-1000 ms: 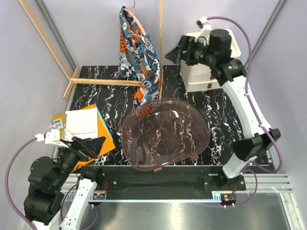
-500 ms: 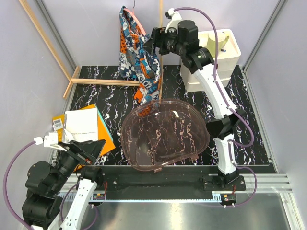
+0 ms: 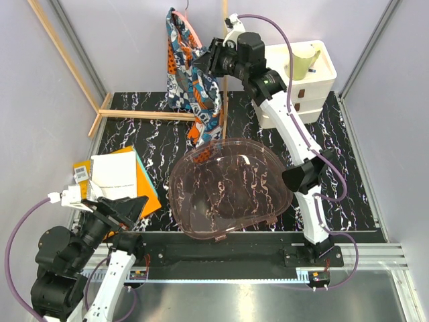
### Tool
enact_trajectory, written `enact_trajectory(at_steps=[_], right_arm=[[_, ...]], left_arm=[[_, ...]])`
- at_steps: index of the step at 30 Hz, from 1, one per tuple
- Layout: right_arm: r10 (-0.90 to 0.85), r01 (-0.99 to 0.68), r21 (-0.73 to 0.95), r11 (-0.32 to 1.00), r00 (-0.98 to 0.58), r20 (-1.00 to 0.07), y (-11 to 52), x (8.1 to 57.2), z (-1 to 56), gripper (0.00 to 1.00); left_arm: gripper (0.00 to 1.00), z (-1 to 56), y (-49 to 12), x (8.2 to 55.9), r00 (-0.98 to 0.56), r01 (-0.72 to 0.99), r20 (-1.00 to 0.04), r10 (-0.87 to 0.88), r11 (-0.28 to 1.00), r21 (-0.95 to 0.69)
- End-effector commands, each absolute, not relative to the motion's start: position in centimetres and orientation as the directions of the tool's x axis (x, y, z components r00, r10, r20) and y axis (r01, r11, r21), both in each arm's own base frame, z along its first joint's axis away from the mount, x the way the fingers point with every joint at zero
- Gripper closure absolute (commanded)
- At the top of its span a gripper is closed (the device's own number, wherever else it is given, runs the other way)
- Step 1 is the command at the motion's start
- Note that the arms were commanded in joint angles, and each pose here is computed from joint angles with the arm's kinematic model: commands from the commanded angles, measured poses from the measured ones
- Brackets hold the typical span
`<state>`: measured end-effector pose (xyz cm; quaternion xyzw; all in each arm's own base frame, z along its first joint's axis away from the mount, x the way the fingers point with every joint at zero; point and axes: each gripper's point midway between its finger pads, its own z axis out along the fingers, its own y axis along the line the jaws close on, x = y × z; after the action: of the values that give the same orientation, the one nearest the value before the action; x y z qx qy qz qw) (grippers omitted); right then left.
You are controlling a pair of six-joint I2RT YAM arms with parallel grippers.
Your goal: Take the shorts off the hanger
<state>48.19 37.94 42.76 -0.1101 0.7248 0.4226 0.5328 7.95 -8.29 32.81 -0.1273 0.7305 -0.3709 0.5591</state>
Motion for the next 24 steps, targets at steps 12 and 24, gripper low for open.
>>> enact_trajectory(at_steps=[12,24], right_arm=[[0.547,-0.592,0.784,0.186,-0.601,-0.583,41.8,46.5,49.0,0.98],[0.572,-0.596,0.792,-0.131,-0.698,-0.431,41.5,42.9,54.9,1.0]], left_arm=[[0.01,35.5,-8.9,7.0,-0.33,0.296,-0.73,-0.599,0.669,-0.682],[0.01,35.4,-8.9,7.1,-0.333,0.289,-0.726,-0.602,0.667,-0.686]])
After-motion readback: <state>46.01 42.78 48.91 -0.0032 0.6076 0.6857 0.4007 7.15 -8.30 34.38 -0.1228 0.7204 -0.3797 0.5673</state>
